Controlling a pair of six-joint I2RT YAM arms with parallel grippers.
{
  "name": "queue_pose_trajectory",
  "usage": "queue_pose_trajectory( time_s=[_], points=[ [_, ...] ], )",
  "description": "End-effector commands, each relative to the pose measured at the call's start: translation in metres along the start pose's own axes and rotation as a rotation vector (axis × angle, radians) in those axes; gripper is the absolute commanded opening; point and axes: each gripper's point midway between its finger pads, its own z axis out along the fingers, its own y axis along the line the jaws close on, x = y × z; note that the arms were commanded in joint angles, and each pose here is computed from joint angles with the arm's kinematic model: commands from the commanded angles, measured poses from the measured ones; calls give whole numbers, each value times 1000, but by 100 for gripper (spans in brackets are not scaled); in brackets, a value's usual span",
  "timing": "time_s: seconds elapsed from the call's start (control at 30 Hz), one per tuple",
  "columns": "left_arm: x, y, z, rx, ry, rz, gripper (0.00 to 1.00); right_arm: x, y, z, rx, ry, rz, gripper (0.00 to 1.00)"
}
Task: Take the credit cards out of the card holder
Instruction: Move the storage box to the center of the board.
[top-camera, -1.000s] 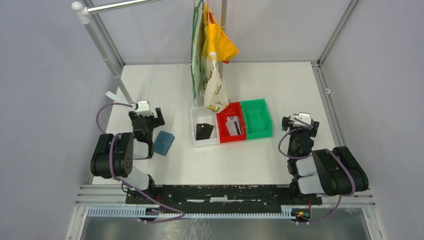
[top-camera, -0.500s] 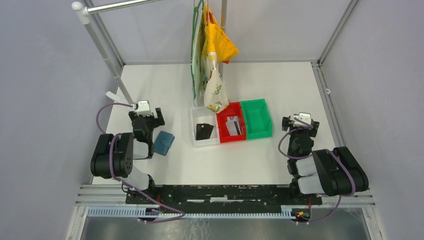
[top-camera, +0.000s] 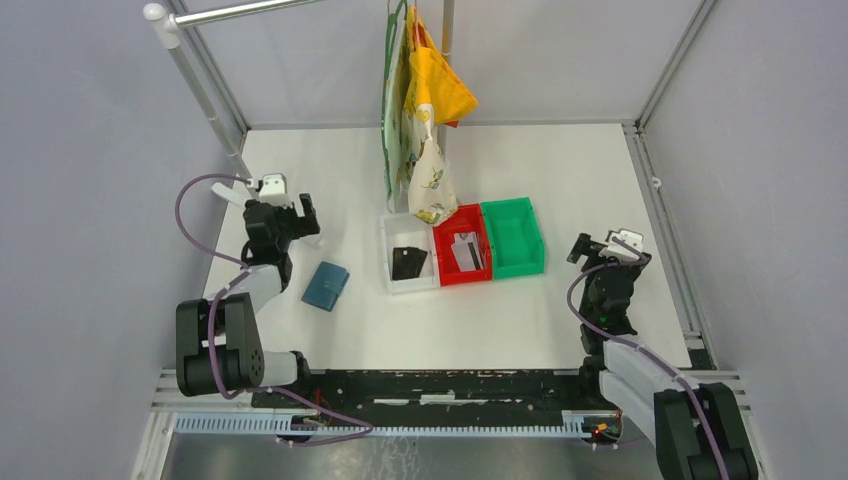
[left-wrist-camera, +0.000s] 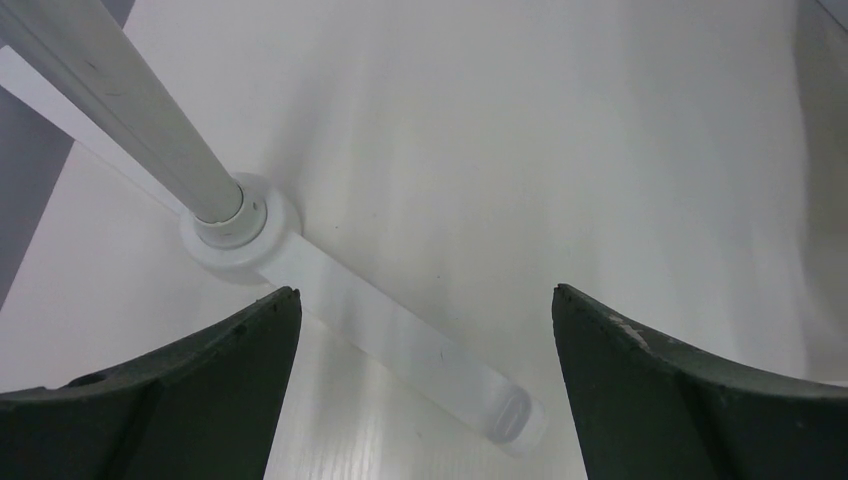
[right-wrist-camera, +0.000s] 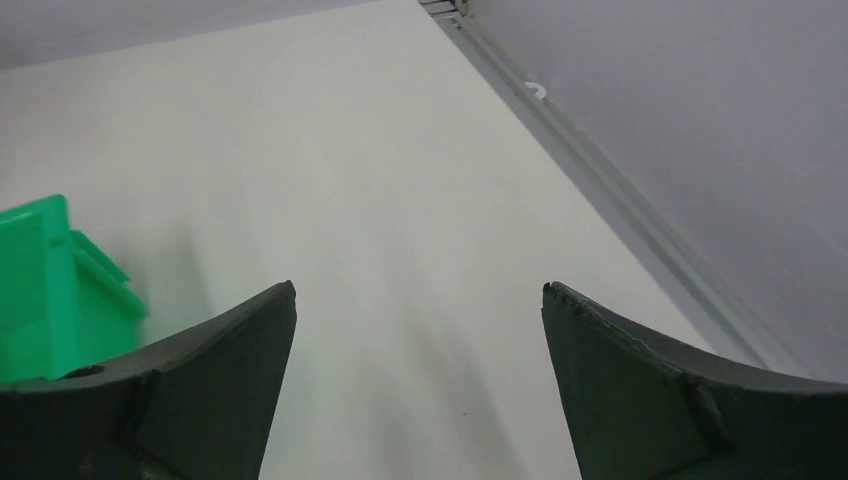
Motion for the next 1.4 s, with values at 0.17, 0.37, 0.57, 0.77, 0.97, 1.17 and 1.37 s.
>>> queue_pose_trajectory(
  time_s=[0.17, 0.37, 0.57, 0.77, 0.97, 1.17, 1.37],
  points=[
    [-43, -8, -24, 129, 146, -10, 100, -27, 26, 9, 13, 173, 368, 98],
    [-61, -18, -43, 227, 238, 55, 100, -44, 80, 8, -269, 272, 261, 98],
    [-33, -32, -59, 391, 376, 203, 100, -68, 131, -13, -432, 283, 155, 98],
    [17, -37, -80, 500, 527, 329, 100, -66, 186, -30, -568, 361, 63, 97],
    [55, -46, -98, 538, 629, 469, 100, -35, 222, -34, -612, 475, -45, 92],
    [64, -56, -103, 558, 644, 532, 100, -10, 241, -39, -644, 531, -86, 91],
    [68, -54, -102, 550, 661, 532, 100, 2, 254, -43, -674, 567, -121, 90]
  ],
)
